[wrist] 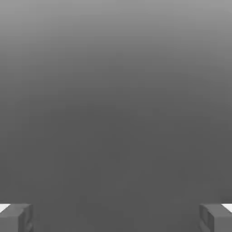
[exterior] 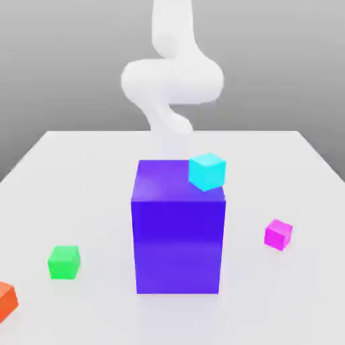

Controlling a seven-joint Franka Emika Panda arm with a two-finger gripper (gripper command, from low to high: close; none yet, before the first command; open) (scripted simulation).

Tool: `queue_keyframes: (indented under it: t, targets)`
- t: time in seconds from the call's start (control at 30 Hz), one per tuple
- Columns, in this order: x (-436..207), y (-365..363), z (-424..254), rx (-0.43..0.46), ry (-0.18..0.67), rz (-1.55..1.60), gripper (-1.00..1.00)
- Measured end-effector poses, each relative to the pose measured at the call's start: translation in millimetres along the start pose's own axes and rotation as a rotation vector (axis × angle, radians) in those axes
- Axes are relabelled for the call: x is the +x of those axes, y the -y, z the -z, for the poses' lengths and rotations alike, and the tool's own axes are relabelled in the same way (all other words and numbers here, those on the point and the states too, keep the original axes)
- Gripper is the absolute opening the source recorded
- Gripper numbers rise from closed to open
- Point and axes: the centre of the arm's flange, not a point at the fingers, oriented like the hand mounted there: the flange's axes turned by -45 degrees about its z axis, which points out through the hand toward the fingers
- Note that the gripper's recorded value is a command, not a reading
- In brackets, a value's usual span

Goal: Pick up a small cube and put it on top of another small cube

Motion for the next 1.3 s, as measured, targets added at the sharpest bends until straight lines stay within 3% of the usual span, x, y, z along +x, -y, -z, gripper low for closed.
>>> queue_keyframes:
  t: [0.3, 0.6, 1.1, 1.3]
  targets:
    - [-54, 95, -132, 0.193, 0.154, 0.568, 0.0]
    - [-157, 193, -218, 0.413, 0.25, 1.144, 0.0]
    - [-391, 281, -261, 0.849, 0.301, 2.115, 0.0]
    - [-429, 283, -293, 0.878, 0.302, 2.166, 0.0]
